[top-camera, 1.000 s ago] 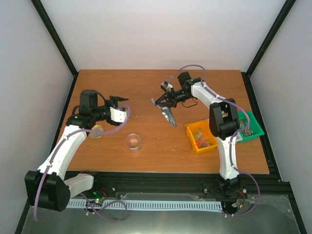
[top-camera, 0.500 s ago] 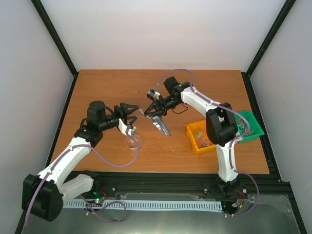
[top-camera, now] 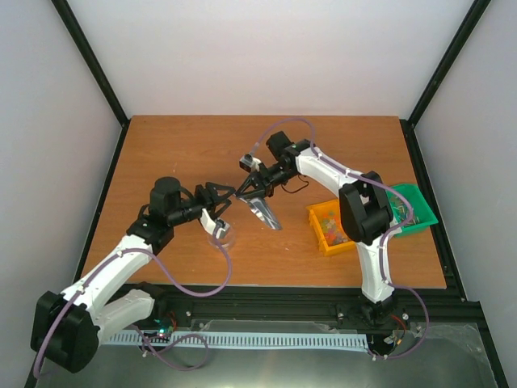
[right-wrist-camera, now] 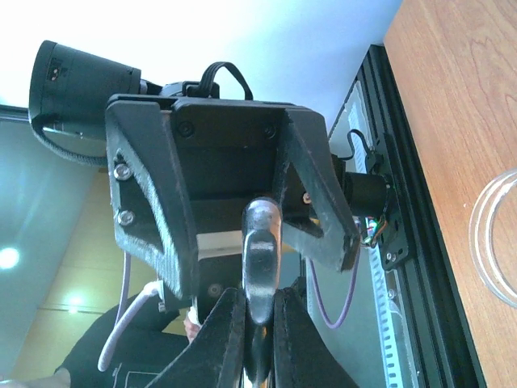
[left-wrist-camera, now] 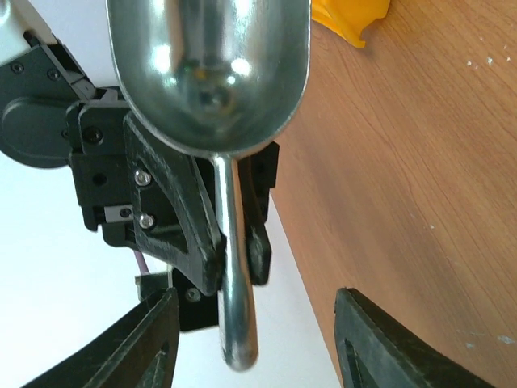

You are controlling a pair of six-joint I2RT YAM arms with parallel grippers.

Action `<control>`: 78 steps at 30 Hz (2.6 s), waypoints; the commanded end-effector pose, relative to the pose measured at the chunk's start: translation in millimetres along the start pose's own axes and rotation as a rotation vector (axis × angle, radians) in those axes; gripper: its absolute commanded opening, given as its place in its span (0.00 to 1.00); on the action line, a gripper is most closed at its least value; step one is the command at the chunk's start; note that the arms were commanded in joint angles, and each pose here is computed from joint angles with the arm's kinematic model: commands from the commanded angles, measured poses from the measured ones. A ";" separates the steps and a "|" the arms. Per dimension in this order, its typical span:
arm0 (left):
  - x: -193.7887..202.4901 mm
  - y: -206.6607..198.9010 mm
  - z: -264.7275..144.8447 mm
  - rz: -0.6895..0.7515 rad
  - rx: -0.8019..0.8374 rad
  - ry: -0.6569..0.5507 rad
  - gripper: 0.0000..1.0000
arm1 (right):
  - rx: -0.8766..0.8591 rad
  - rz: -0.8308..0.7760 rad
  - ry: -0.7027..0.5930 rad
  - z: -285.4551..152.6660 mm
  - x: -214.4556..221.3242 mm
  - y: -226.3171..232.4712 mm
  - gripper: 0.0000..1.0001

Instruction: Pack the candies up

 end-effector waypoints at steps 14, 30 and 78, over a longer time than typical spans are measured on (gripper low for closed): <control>-3.1 11.6 12.6 0.092 -0.074 0.062 0.35 | -0.160 -0.005 0.015 9.0 6.5 29.0 0.03; -2.1 9.1 17.6 0.089 -0.069 0.046 0.17 | -0.161 0.021 0.024 10.9 0.2 23.2 0.03; 23.6 44.6 33.0 -1.049 0.769 0.282 0.01 | 0.693 -0.862 0.089 -114.8 10.5 117.2 0.67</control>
Point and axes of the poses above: each gripper's point midway between its finger pads, its own z axis out along the fingers, its own y axis along the line the jaws close on, x = y × z, the point moved 8 cm from there along -z, back along the fingers, and after that the axes turned 10 degrees about -z, right-handed, at the moved point
